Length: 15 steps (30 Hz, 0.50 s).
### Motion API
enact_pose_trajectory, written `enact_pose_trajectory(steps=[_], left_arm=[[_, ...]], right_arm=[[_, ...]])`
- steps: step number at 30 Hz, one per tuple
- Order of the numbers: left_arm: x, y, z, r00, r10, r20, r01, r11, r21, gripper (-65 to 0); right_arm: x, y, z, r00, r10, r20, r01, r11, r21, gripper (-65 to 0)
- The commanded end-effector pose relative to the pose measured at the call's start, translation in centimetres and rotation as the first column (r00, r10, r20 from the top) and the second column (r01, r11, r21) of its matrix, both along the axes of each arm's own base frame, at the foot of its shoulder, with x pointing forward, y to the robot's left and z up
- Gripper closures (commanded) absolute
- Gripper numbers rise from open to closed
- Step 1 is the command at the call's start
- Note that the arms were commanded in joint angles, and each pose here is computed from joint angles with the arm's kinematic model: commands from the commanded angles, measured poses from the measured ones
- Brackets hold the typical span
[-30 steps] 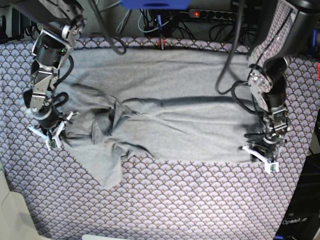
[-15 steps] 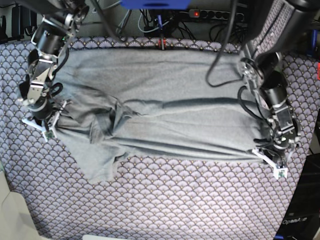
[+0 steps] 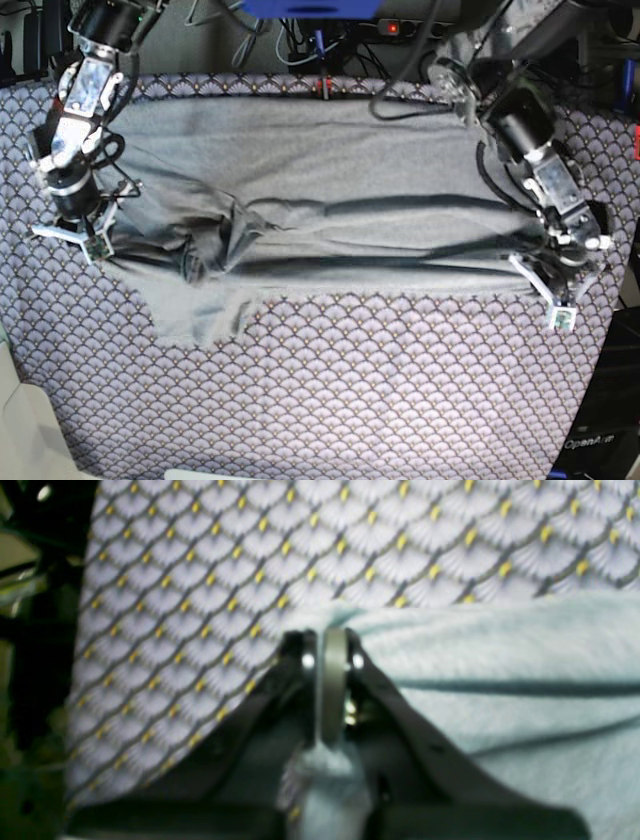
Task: Fold the T-shirt properly
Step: 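Lift both held hem corners and fold them over toward the collar edge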
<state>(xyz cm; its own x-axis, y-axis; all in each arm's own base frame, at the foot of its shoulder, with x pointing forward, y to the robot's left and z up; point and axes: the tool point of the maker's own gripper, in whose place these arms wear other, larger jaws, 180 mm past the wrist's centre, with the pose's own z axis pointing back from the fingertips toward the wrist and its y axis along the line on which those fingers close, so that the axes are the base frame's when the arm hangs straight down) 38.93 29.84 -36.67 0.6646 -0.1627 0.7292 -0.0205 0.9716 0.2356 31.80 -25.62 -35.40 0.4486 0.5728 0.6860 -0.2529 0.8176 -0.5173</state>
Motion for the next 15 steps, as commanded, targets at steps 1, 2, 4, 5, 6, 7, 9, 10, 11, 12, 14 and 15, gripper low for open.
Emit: enact_pose_trajectory(steps=[1, 2, 4, 5, 6, 7, 9, 10, 11, 12, 14, 15], left_arm=[[1.0, 0.9, 2.3, 0.998, 0.017, 0.062, -0.018, 1.0, 0.024, 0.0], [0.6, 1.0, 2.3, 0.998, 0.023, 0.054, -0.024, 0.999, 0.031, 0.0], [-0.2, 1.4, 2.3, 0.999, 0.035, 0.041, -0.037, 0.998, 0.049, 0.0], [-0.7, 1.7, 2.4, 0.998, 0.04, 0.04, -0.042, 0.997, 0.061, 0.0], [-1.0, 1.8, 2.7, 0.998, 0.044, 0.044, -0.047, 0.996, 0.073, 0.0], [-1.4, 2.1, 2.9, 0.998, 0.048, 0.046, -0.051, 0.995, 0.086, 0.0], [-2.1, 2.2, 2.9, 0.998, 0.052, 0.046, -0.056, 0.993, 0.101, 0.0], [-2.3, 1.9, 2.9, 0.998, 0.052, 0.048, -0.057, 0.993, 0.101, 0.0], [-2.7, 1.9, 2.9, 0.997, 0.054, 0.046, -0.059, 0.992, 0.107, 0.0], [-3.2, 1.9, 2.9, 0.997, 0.057, 0.044, -0.062, 0.991, 0.116, 0.0], [-4.4, 2.2, 2.6, 0.998, 0.061, 0.03, -0.065, 0.989, 0.135, 0.0], [-4.9, 2.3, 2.4, 0.998, 0.063, 0.02, -0.065, 0.988, 0.142, 0.0]], right_arm=[[0.4, -0.3, 1.9, 0.998, 0.006, 0.059, -0.005, 1.0, -0.02, 0.0], [-0.1, -0.2, 2.1, 0.998, 0.009, 0.061, -0.007, 1.0, -0.023, 0.0], [-0.9, 0.2, 2.6, 0.997, 0.016, 0.081, -0.016, 1.0, 0.002, 0.0], [-1.5, 0.4, 3.0, 0.995, 0.022, 0.095, -0.024, 1.0, 0.018, 0.0], [-2.0, 0.7, 3.2, 0.995, 0.026, 0.101, -0.029, 0.999, 0.029, 0.0], [-2.5, 0.7, 3.6, 0.994, 0.029, 0.108, -0.032, 0.999, 0.029, 0.0], [-3.6, 0.9, 3.9, 0.994, 0.038, 0.104, -0.039, 0.999, 0.011, 0.0], [-4.1, 1.0, 3.9, 0.995, 0.04, 0.096, -0.041, 0.999, 0.006, 0.0], [-4.8, 1.1, 3.6, 0.996, 0.043, 0.083, -0.043, 0.999, 0.002, 0.0], [-5.5, 1.2, 3.3, 0.997, 0.045, 0.068, -0.045, 0.999, 0.003, 0.0], [-6.7, 1.3, 2.5, 0.998, 0.051, 0.044, -0.052, 0.999, 0.01, 0.0], [-7.2, 1.4, 2.2, 0.997, 0.058, 0.04, -0.059, 0.998, 0.019, 0.0]])
